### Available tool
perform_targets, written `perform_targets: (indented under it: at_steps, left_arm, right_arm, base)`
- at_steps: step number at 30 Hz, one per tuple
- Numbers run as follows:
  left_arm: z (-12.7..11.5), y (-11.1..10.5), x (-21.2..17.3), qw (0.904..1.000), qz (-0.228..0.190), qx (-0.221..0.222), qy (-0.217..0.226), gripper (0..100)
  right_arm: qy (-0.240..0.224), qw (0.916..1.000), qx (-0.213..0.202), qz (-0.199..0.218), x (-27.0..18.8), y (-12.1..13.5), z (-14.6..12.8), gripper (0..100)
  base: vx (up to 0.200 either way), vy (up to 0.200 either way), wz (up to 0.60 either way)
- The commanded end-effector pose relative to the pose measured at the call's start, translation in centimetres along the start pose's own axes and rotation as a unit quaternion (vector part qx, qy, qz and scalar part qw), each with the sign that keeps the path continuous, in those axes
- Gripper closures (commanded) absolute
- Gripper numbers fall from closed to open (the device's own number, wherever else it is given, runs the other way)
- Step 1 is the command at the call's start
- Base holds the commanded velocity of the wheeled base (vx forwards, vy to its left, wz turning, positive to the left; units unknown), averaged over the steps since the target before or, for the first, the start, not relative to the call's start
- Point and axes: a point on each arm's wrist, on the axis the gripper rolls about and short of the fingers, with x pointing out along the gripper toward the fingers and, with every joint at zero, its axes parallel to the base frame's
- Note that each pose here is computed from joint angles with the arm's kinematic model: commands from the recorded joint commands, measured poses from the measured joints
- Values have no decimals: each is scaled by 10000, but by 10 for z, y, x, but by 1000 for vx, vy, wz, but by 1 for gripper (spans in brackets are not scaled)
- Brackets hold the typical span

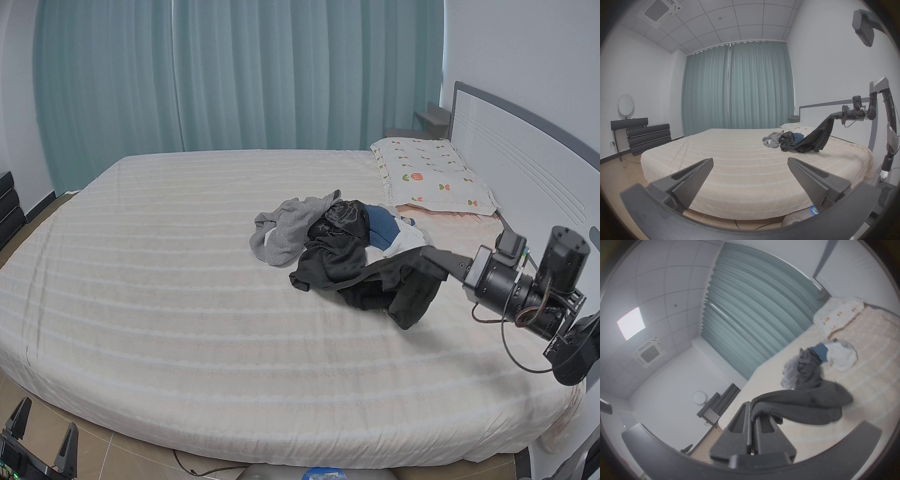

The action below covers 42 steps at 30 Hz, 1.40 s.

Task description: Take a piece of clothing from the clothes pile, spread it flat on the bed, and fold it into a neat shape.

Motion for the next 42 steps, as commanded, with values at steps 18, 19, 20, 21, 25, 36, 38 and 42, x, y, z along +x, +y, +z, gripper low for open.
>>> perform_targets:
  at_steps: [18,19,20,21,25,36,38,42]
  left_arm:
    - [59,-6,72,9693,-1538,103,1914,0]
    - [59,-8,83,9639,-1651,71,2090,0]
    - [58,-9,91,9605,-1697,44,2205,0]
    - [58,-11,103,9572,-1710,-32,2336,0]
    - [47,-18,142,9431,-1763,-216,2810,0]
    - [14,-68,224,9263,-1731,-677,3278,0]
    - [11,-81,239,9265,-1608,-742,3320,0]
    - [5,-106,263,9217,-1674,-860,3392,0]
  right_arm:
    - [-280,9965,-276,732,0,53,29,100]
    - [-291,9966,-301,709,0,51,30,100]
    - [-301,9967,-303,697,0,51,30,100]
    - [-295,9967,-302,692,-1,51,30,100]
    - [-232,9972,-275,655,0,49,28,100]
    - [-192,9976,-255,620,0,46,26,100]
    - [-207,9976,-259,614,-1,46,27,100]
    - [-249,9975,-268,600,-2,46,28,100]
  base:
    - [0,0,0]
    - [0,0,0]
    - [0,0,0]
    - [0,0,0]
    - [0,0,0]
    - [0,0,0]
    - [0,0,0]
    - [0,0,0]
